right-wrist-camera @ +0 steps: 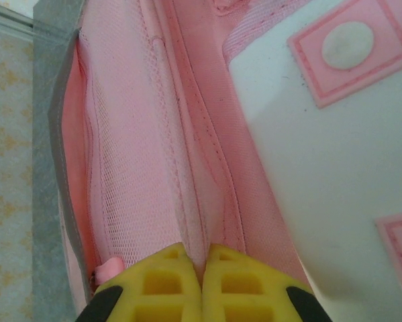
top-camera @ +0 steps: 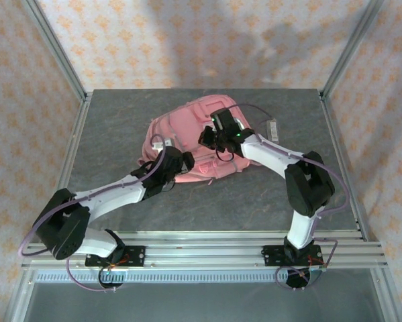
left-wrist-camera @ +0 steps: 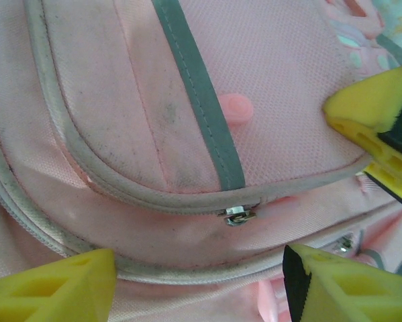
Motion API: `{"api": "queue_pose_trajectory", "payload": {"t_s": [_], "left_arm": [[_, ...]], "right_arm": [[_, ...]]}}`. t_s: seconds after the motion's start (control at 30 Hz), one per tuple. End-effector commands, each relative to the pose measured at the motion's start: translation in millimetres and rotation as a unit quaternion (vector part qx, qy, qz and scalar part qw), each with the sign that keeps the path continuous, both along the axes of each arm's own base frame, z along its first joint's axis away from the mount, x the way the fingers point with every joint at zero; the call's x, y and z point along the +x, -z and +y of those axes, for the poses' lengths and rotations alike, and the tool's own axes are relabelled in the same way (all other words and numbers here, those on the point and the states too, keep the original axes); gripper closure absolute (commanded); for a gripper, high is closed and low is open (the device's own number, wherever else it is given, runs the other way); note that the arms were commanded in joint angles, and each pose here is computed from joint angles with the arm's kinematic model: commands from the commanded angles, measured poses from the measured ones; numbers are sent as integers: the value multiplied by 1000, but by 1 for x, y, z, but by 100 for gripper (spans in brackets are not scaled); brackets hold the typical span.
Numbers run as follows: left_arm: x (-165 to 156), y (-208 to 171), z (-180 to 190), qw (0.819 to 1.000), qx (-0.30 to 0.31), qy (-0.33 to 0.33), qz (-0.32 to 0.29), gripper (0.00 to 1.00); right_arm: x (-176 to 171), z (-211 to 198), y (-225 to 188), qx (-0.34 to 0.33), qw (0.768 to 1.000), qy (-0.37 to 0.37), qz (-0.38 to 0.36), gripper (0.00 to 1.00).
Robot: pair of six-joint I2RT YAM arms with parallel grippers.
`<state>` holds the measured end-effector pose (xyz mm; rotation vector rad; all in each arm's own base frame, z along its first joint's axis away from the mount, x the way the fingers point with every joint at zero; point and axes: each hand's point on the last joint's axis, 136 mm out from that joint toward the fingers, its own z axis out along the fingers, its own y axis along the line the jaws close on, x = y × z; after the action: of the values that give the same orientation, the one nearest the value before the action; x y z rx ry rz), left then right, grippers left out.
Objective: Pack the student bag
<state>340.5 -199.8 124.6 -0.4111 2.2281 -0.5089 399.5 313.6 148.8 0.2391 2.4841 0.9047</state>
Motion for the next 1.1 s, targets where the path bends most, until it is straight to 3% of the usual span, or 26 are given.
{"api": "queue_pose_trajectory", "payload": {"t_s": [0.0, 0.2, 0.5, 0.67, 0.73, 0.97, 1.07], "left_arm": [[19, -13, -11, 1000, 9, -16, -25, 35], [35, 2, -14, 998, 41, -49, -8, 34], [45, -23, -33, 996, -28, -34, -83, 33], [47, -26, -29, 994, -26, -45, -96, 33], [49, -16, -25, 996, 4, -55, -72, 39], [35, 11, 0, 995, 47, -79, -34, 100], [23, 13, 7, 997, 39, -58, -33, 100]], "right_arm": [[-1, 29, -84, 106, 991, -29, -77, 100], [-10, 39, -85, 115, 990, -41, -75, 100], [-31, 51, -71, 120, 989, -61, -59, 100], [-38, 55, -67, 121, 989, -66, -55, 100], [-39, 54, -70, 122, 989, -65, -57, 100], [-38, 46, -77, 111, 990, -55, -71, 100], [-35, 42, -75, 107, 990, -50, -72, 100]]}}
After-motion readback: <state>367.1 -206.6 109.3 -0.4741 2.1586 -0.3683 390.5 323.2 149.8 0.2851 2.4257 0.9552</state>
